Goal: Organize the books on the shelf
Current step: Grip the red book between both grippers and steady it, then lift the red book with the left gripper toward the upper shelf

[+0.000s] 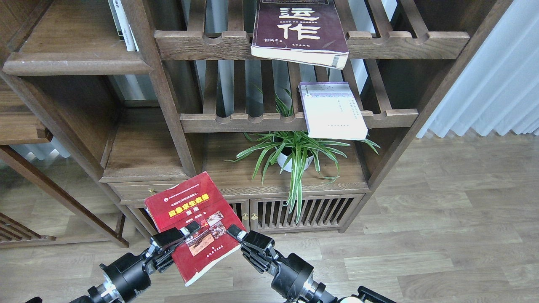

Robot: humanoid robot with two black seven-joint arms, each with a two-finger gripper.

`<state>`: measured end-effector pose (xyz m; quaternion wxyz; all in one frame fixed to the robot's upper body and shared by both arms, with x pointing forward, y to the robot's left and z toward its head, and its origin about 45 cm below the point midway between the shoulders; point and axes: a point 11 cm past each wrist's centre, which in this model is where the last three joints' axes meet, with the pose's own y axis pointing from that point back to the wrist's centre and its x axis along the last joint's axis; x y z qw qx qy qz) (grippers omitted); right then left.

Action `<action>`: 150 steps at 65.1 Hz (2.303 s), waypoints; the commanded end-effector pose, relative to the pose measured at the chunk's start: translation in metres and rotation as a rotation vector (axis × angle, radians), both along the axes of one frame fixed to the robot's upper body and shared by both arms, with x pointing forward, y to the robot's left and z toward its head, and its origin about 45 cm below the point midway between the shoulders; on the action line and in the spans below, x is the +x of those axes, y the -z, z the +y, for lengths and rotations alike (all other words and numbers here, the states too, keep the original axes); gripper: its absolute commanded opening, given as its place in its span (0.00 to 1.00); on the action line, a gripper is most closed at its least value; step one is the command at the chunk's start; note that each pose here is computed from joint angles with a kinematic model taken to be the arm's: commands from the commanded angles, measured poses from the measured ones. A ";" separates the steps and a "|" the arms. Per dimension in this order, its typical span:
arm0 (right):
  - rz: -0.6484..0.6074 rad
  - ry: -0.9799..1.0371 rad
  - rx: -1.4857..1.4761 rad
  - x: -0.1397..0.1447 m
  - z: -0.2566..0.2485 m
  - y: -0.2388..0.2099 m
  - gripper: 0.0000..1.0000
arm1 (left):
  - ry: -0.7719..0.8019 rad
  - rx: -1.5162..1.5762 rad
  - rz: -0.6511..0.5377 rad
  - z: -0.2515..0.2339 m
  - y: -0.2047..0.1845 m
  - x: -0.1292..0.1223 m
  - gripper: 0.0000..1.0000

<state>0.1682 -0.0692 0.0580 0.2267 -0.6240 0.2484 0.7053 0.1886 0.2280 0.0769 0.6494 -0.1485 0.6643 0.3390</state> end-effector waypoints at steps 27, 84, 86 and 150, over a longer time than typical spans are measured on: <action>-0.004 -0.007 0.004 -0.001 0.005 -0.001 0.48 | -0.003 0.000 0.001 0.000 0.000 0.000 0.09; -0.044 0.189 0.000 0.042 -0.027 -0.009 0.98 | 0.102 0.226 -0.128 0.047 -0.019 0.027 0.11; -0.044 0.189 0.000 0.042 -0.027 -0.009 0.98 | 0.115 0.248 -0.141 0.050 -0.021 0.029 0.11; -0.144 0.145 -0.153 0.100 -0.040 -0.004 0.98 | 0.342 0.730 -0.464 0.128 -0.155 0.136 0.09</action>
